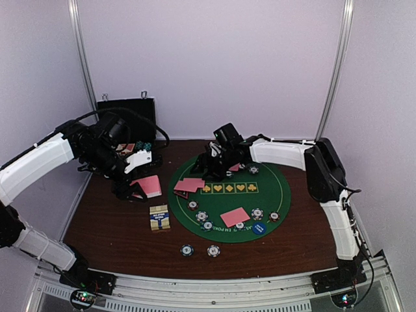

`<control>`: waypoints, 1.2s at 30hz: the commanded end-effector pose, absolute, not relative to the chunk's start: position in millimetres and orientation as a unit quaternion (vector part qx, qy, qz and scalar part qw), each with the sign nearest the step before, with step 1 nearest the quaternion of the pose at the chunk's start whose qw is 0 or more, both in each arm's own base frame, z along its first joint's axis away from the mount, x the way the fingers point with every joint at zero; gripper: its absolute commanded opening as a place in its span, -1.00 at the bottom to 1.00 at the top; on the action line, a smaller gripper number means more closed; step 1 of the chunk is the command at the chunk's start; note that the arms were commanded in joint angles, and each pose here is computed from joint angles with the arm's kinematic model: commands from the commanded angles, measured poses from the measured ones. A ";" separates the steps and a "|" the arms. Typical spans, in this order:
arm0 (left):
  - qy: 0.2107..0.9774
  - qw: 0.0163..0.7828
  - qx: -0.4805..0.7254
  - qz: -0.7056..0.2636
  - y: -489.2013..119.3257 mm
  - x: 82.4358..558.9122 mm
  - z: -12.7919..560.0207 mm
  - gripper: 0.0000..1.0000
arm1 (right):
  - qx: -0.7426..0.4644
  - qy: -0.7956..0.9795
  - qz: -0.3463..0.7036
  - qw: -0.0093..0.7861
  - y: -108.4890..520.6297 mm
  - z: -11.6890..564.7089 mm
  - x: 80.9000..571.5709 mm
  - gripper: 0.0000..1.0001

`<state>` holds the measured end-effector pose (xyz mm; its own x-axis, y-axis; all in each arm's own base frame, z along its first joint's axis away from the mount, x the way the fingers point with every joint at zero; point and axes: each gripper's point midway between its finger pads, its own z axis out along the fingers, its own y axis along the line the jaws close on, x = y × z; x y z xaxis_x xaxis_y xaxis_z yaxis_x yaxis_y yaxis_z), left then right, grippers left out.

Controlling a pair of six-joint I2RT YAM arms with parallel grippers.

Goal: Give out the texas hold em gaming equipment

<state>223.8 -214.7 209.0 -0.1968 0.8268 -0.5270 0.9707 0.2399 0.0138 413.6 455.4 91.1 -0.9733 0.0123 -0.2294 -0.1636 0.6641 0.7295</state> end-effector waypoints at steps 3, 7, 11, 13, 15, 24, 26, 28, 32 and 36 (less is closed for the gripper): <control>0.744 0.246 0.597 -0.172 -219.8 226.4 221.8 -1.00 | -0.074 0.878 0.441 0.172 447.5 173.1 397.5 0.30; 0.745 0.245 0.595 -0.174 -221.3 227.5 222.0 -1.00 | -0.086 0.868 0.457 0.171 446.9 192.6 378.1 0.36; 0.746 0.246 0.594 -0.173 -221.9 229.6 223.3 -1.00 | -0.099 0.847 0.495 0.163 454.3 211.8 348.1 0.46; 0.746 0.248 0.594 -0.173 -222.5 230.2 223.4 -1.00 | -0.103 0.832 0.522 0.156 461.7 221.3 332.4 0.50; 0.746 0.249 0.593 -0.174 -223.3 231.0 224.2 -1.00 | -0.105 0.818 0.547 0.145 468.9 228.2 317.3 0.53; 0.747 0.247 0.592 -0.175 -223.5 231.0 223.5 -1.00 | -0.108 0.763 0.628 0.113 499.2 250.3 268.9 0.70; 0.747 0.247 0.592 -0.175 -223.5 230.9 223.5 -1.00 | -0.112 0.755 0.637 0.107 505.6 254.5 261.9 0.72; 0.747 0.248 0.592 -0.176 -223.7 230.7 223.9 -1.00 | -0.118 0.750 0.644 0.100 512.3 256.5 255.0 0.75; 0.746 0.248 0.592 -0.176 -224.0 231.3 224.3 -1.00 | -0.129 0.741 0.653 0.088 523.3 258.8 245.4 0.77; 0.746 0.250 0.592 -0.175 -224.2 232.0 225.7 -1.00 | -0.137 0.739 0.656 0.072 532.1 256.8 237.9 0.78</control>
<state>224.2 -215.2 208.5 -0.1983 0.8268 -0.5264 0.9707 0.2401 0.0114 245.2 520.1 236.7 -0.9603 -0.0849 -0.2658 -0.2770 0.1761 0.9446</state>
